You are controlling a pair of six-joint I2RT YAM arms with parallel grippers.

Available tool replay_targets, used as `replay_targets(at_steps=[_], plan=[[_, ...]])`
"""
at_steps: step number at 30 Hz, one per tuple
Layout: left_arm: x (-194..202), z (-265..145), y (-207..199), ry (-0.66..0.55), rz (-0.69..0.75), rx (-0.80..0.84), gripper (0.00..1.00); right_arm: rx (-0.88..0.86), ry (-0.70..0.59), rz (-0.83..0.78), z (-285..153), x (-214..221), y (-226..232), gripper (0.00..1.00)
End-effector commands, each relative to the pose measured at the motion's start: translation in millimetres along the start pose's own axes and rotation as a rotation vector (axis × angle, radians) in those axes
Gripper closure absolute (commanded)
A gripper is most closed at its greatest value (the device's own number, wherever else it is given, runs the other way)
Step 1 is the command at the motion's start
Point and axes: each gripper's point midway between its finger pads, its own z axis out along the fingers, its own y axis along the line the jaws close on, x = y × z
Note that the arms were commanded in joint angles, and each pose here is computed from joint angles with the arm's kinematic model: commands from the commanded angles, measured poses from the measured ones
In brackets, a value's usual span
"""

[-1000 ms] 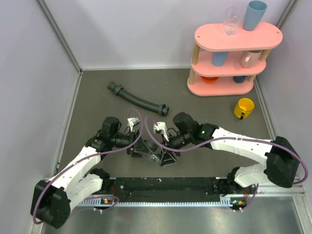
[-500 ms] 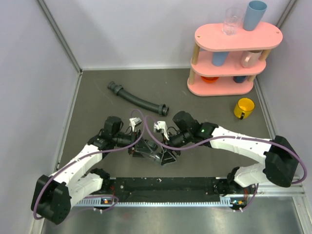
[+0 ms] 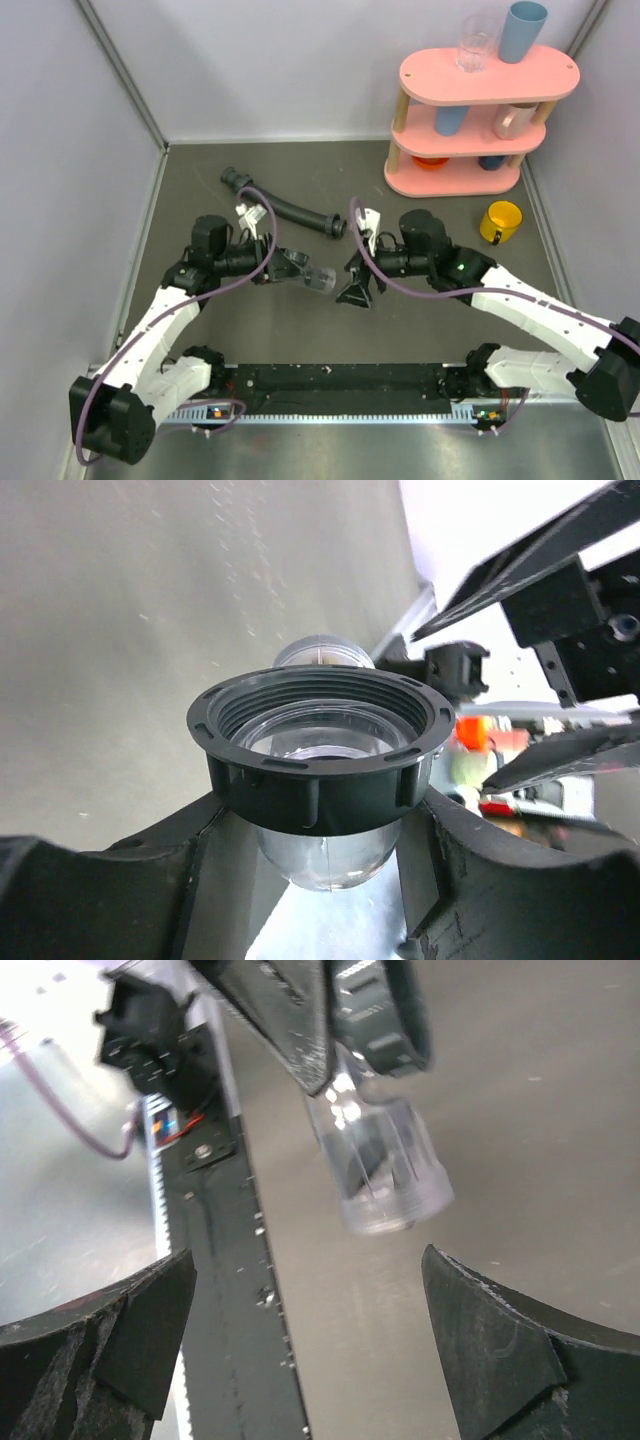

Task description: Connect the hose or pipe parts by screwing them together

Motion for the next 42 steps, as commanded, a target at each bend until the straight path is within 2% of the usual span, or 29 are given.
replay_targets(at_steps=[1, 3, 4, 5, 6, 8, 9, 11, 13, 14, 17, 22, 27, 30, 31, 35, 36, 39, 42], plan=[[-30.9, -16.0, 18.6, -0.142, 0.110, -0.147, 1.00, 0.265, -0.077, -0.005, -7.7, -24.2, -48.7, 0.07], [-46.7, -31.7, 45.2, -0.248, 0.137, -0.344, 1.00, 0.415, -0.069, -0.029, -3.5, -35.9, -83.4, 0.07], [-44.6, -42.9, 57.5, -0.256, 0.136, -0.448, 1.00, 0.461, -0.055, -0.036, -0.3, -37.5, -96.3, 0.07], [-57.8, -62.2, 78.1, -0.343, 0.140, -0.610, 1.00, 0.496, -0.040, -0.045, 3.5, -39.1, -107.0, 0.07], [-60.1, -73.3, 79.1, -0.382, 0.157, -0.659, 1.00, 0.534, -0.046, -0.077, 4.7, -53.0, -117.1, 0.07], [-61.5, -89.8, 84.0, -0.426, 0.173, -0.738, 1.00, 0.560, 0.051, -0.106, 26.4, -36.9, -145.2, 0.07], [-63.6, -98.1, 79.7, -0.471, 0.193, -0.750, 1.00, 0.583, 0.063, -0.124, 31.5, -44.2, -157.7, 0.07], [-60.2, -103.0, 75.8, -0.489, 0.210, -0.746, 1.00, 0.623, 0.159, -0.090, 49.4, -21.3, -191.1, 0.09], [-58.4, -110.4, 69.8, -0.517, 0.230, -0.748, 1.00, 0.637, 0.186, -0.091, 56.5, -28.4, -205.4, 0.10], [-57.7, -112.7, 69.2, -0.525, 0.232, -0.752, 1.00, 0.636, 0.234, -0.075, 65.9, -12.7, -220.0, 0.11], [-55.5, -114.3, 61.1, -0.548, 0.251, -0.720, 1.00, 0.649, 0.247, -0.089, 76.2, -18.8, -244.5, 0.11], [-53.3, -109.7, 58.7, -0.540, 0.258, -0.687, 1.00, 0.667, 0.288, -0.101, 84.0, -12.4, -272.8, 0.10], [-52.0, -105.2, 55.8, -0.530, 0.267, -0.658, 1.00, 0.587, 0.340, -0.137, 100.4, 1.2, -278.1, 0.12], [-50.7, -100.9, 55.5, -0.515, 0.269, -0.640, 1.00, 0.574, 0.368, -0.153, 102.3, 6.8, -280.2, 0.21], [-51.0, -100.4, 56.2, -0.511, 0.266, -0.642, 1.00, 0.569, 0.375, -0.155, 102.4, 8.5, -279.9, 0.27], [-50.8, -99.4, 58.4, -0.504, 0.261, -0.649, 1.00, 0.519, 0.407, -0.190, 99.9, 17.0, -273.0, 0.42], [-50.5, -99.0, 58.1, -0.502, 0.261, -0.646, 1.00, 0.515, 0.405, -0.207, 96.2, 13.8, -269.0, 0.53], [-51.2, -99.4, 58.7, -0.504, 0.261, -0.650, 1.00, 0.525, 0.445, -0.243, 81.1, 23.4, -264.8, 0.72], [-52.7, -100.7, 62.1, -0.509, 0.253, -0.668, 1.00, 0.515, 0.454, -0.262, 58.3, 26.7, -244.5, 0.76]])
